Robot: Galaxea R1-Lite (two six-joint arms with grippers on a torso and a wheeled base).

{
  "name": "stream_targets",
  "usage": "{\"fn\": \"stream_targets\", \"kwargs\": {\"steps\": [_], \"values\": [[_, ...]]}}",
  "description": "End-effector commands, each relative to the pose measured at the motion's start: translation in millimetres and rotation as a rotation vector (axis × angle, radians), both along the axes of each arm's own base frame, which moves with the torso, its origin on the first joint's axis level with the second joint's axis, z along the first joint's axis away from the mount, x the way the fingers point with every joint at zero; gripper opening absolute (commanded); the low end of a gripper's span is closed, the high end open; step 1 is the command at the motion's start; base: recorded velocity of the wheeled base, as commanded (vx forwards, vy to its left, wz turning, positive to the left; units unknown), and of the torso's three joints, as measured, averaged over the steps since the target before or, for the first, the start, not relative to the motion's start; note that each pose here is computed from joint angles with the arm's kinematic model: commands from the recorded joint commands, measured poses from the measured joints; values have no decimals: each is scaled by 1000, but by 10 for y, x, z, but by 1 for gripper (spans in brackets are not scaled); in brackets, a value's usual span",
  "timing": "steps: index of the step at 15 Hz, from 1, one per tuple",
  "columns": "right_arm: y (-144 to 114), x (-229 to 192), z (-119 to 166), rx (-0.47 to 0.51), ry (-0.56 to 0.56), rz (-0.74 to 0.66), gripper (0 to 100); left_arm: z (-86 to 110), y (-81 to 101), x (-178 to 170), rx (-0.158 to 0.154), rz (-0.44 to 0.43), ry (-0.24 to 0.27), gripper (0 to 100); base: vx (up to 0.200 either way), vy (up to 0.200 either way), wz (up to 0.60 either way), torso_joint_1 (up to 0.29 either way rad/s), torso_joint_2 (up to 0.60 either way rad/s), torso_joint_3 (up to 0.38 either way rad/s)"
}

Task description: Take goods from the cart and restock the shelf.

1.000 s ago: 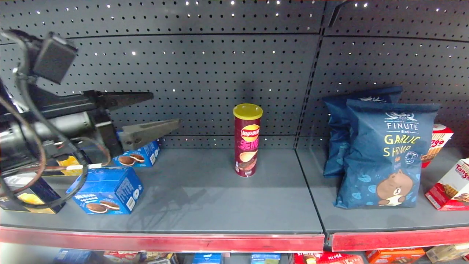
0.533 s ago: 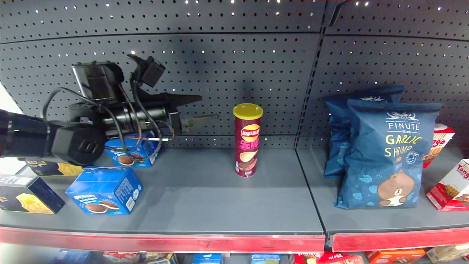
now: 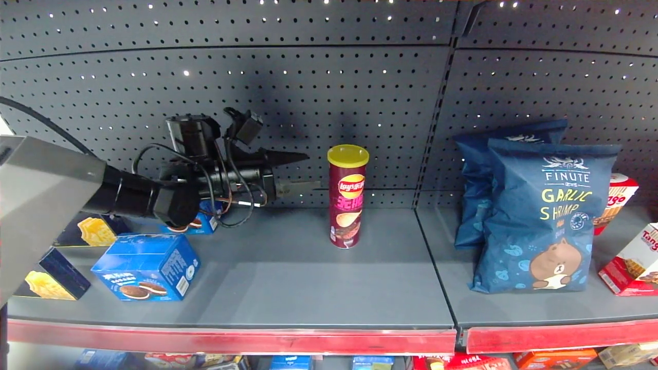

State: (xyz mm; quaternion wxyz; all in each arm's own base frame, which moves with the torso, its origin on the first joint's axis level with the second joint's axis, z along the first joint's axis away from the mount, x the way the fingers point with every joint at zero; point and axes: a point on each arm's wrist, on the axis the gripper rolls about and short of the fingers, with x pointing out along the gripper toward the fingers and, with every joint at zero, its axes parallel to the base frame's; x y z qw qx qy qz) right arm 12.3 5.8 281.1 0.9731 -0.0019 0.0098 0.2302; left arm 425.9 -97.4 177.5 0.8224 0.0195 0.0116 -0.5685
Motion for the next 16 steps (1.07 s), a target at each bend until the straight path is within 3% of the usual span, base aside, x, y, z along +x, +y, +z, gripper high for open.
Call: {"fn": "stream_targets", "kwargs": {"steps": [1, 10, 16], "values": [[22, 39, -2, -8, 13, 0, 0, -96, -35, 108, 0, -7, 7, 100, 0, 0, 0, 0, 0, 0], [33, 59, 5, -10, 17, 0, 0, -83, -422, 166, -22, -92, 6, 100, 0, 0, 0, 0, 0, 0], [23, 41, 15, -5, 9, 0, 0, -157, -596, 180, -20, -121, 13, 100, 0, 0, 0, 0, 0, 0]]}}
